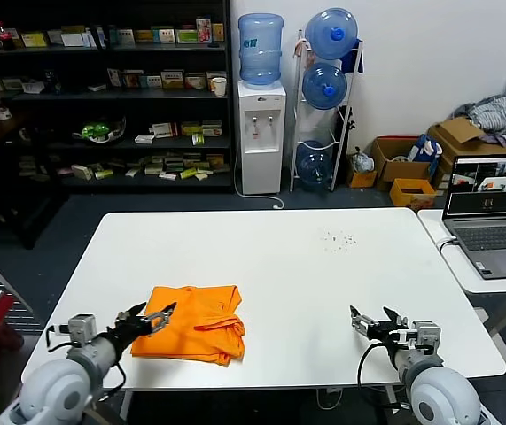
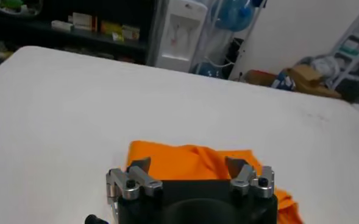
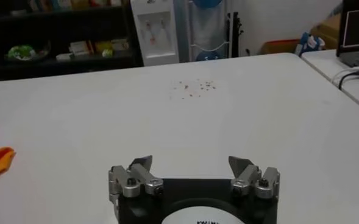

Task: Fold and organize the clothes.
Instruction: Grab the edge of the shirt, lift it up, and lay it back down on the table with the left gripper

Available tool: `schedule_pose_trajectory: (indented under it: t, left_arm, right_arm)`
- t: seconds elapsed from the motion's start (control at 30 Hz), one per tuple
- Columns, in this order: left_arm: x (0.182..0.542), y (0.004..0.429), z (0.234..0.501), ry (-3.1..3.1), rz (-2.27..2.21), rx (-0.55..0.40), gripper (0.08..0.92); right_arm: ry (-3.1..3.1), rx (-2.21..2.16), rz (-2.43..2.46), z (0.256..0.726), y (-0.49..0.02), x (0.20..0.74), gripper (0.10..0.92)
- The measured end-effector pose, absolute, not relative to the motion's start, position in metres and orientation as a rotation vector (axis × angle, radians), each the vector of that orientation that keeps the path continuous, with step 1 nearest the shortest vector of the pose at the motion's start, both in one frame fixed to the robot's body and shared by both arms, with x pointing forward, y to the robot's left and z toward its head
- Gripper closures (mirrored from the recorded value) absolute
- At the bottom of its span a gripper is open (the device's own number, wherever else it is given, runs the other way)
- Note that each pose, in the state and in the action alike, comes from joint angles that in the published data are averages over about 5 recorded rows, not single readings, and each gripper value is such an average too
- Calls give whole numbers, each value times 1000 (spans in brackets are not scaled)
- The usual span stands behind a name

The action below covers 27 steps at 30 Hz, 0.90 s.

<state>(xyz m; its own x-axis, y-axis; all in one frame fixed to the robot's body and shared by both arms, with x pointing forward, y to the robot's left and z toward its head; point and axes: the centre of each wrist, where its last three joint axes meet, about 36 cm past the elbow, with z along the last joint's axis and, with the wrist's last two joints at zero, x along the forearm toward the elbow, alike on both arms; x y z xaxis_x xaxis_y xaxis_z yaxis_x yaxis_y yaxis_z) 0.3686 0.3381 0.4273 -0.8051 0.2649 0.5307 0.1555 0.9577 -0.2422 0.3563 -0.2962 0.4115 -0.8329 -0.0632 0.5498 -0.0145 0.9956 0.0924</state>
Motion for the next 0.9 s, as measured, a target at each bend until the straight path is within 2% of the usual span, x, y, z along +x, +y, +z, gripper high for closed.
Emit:
schedule_pose_trajectory:
  t: [0.2,0.43,0.9]
  left_arm:
    - [384,383,428,-2461,180,-308,177]
    - [395,414,420,-2406,174,-330,177]
    - [413,416,400,-2346,197,-372,177]
  right_arm:
    - [-2554,59,-114,412,-296,355,200]
    - [-2552,58,-113,411,-296,356,200]
    - [-2541,48,-110,408,-297,354,200]
